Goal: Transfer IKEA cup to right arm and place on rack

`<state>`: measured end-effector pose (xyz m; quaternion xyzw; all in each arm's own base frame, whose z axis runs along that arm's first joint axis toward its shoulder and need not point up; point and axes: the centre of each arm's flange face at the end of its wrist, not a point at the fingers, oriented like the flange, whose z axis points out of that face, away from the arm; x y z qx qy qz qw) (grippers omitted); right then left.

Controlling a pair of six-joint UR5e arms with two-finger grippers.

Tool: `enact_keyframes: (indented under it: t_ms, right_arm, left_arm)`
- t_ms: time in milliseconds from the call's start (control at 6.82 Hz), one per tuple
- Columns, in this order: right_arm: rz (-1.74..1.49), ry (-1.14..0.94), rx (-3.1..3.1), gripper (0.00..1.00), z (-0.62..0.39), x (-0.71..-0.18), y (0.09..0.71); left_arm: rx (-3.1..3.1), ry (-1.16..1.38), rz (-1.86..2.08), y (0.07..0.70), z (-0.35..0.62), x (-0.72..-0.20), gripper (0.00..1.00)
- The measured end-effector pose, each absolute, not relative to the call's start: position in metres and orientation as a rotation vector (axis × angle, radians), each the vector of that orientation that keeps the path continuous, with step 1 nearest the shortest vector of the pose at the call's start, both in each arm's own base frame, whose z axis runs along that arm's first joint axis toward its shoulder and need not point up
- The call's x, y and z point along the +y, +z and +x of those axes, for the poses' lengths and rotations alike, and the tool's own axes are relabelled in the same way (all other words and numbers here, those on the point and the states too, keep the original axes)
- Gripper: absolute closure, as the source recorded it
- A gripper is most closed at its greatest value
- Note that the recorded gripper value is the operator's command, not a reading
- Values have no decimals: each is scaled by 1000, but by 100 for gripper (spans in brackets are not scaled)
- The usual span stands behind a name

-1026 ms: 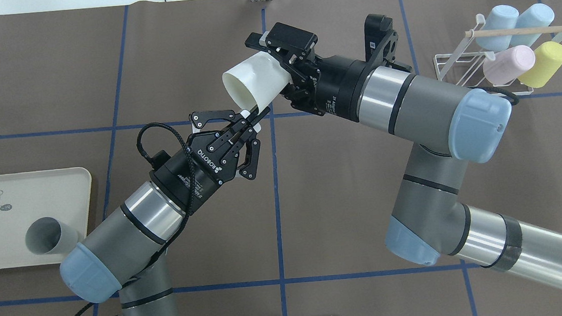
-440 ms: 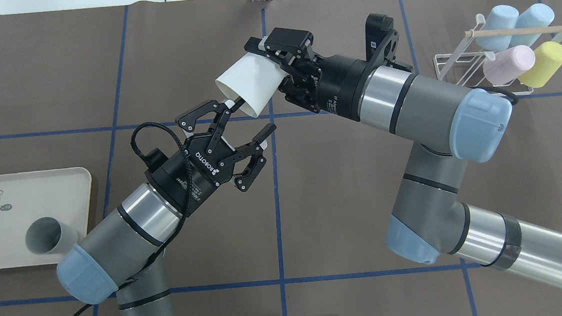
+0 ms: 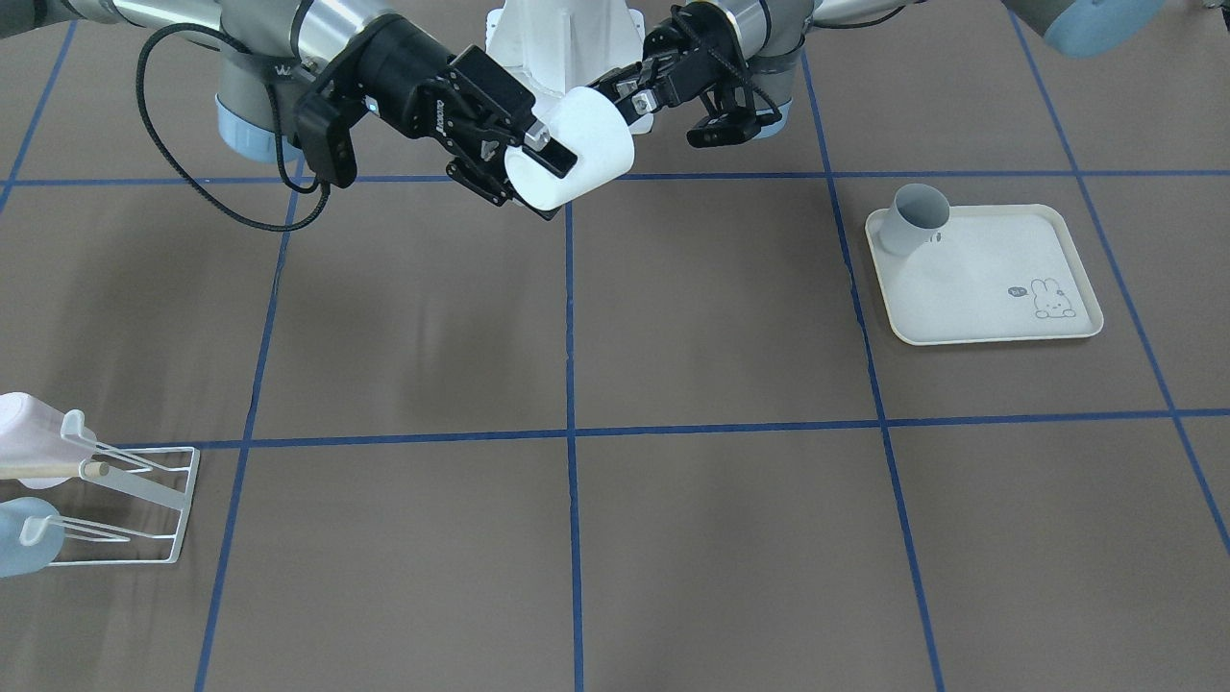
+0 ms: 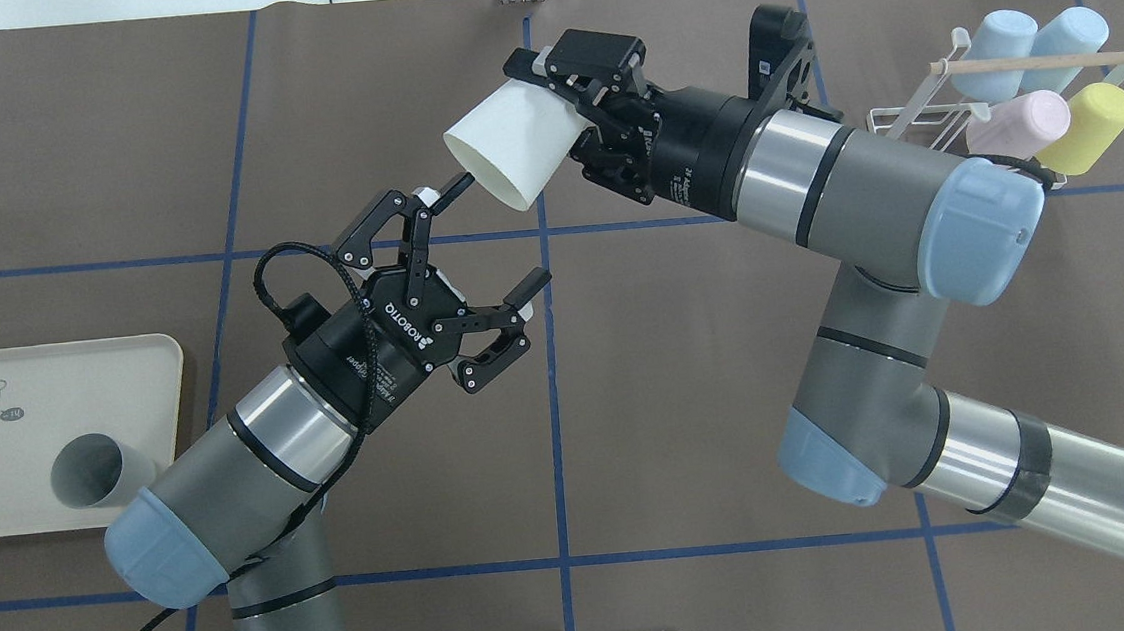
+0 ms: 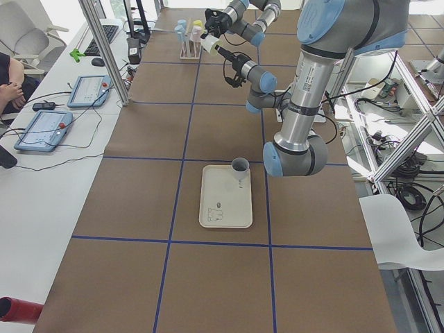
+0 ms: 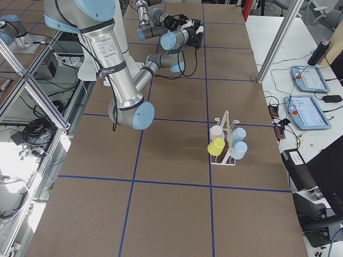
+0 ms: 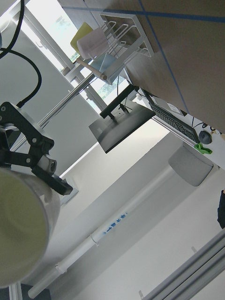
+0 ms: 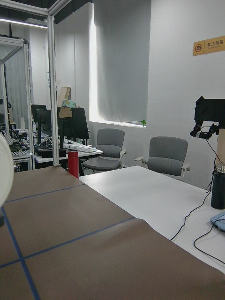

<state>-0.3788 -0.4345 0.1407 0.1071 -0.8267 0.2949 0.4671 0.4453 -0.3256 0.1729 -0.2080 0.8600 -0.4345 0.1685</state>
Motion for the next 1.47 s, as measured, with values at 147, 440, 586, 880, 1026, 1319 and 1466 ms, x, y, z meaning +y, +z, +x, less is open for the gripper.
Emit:
enact_keyframes:
  t_ms: [147, 440, 586, 880, 1026, 1319, 1466]
  right_arm:
    - [293, 736, -2017, 100, -360, -451, 147]
    - [364, 737, -1930, 100, -313, -490, 181]
    - [436, 716, -1850, 100, -295, -504, 207]
    - [582, 672, -1634, 100, -270, -525, 258]
    - [650, 635, -1506, 100, -260, -533, 283]
    - [798, 539, -1244, 100, -237, -543, 331]
    - [875, 499, -1118, 100, -228, -545, 350]
  left_arm:
    - [2452, -1223, -576, 177, 431, -323, 0]
    - [2439, -1139, -474, 195, 391, -308, 1]
    - [2407, -1102, -411, 210, 374, -301, 1]
    - [2310, -982, -217, 244, 342, -297, 1]
    - [2233, -924, -149, 262, 330, -303, 1]
    - [2028, -825, -80, 286, 294, -332, 1]
    - [1949, -802, -69, 296, 270, -346, 1]
